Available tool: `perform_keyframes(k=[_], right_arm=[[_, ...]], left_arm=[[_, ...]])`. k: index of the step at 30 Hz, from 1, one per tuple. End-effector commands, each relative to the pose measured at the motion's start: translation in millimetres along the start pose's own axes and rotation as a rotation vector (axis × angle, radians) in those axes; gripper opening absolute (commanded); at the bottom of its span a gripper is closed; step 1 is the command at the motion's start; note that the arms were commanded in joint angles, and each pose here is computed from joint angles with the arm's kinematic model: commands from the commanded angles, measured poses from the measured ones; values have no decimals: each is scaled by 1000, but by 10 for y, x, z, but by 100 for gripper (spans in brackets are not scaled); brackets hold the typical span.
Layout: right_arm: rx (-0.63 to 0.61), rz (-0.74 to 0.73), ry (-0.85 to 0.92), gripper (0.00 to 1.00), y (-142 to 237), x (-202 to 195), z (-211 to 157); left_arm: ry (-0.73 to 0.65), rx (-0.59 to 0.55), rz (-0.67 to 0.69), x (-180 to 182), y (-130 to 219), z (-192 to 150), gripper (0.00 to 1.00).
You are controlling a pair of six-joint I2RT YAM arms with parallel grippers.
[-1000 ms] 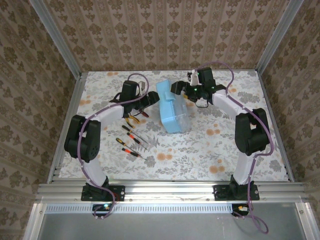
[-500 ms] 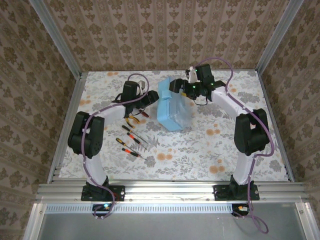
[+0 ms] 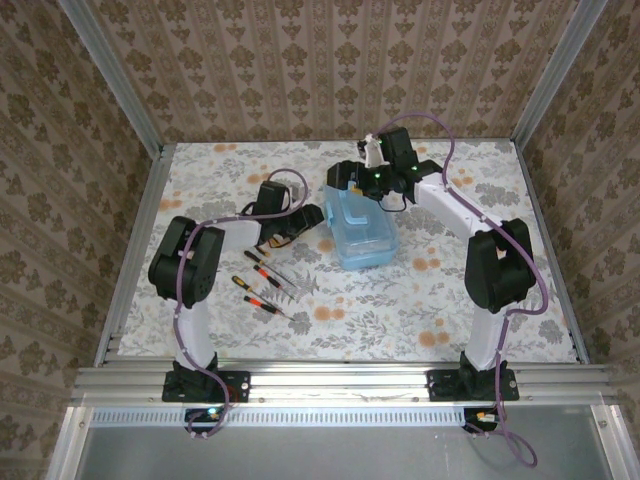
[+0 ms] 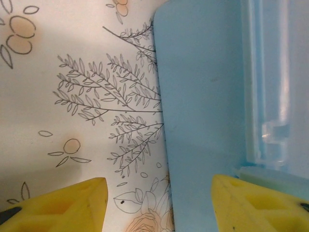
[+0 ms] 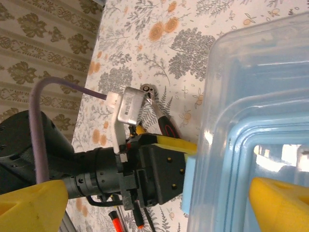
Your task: Pack the tool kit
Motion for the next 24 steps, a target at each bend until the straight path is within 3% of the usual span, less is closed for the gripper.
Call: perform_keyframes(k=[1,6,12,15,17,18,24], right_arm=[[3,-68,24,99,123,-14,-26],[-36,-244,106,100,458,-17,64],[-33,-525,214,100,722,-282,101],[4,-554,242,100,662,-374,100],[28,-555,256,100,585,-416,106],[38,-557,262,100,540,-448,110],[68,-478,296,100,342,-456,103]], left_arm=[[-6,-18,-44,-38,12,36,59],[-16,-27,2,6,143,79,58],[-146,-52,192,-122,525,212,60],[-209,-73,272,-195,709,276,73],[-241,-83,283,-243,778,303,86],[-249,-81,288,-249,794,302,98],[-271,-56,259,-260,765,218,100]])
Point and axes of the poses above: each hand's point on the last joint's axis, 136 mm out from that joint toward the fingers, its own y axis back along the fingers, its own x axis along the line the jaws close on, z = x × y, the point moved 8 cm from there along y, back along the fingers, and after that the axes turned 6 degrees about -y, right-handed, at the moved point
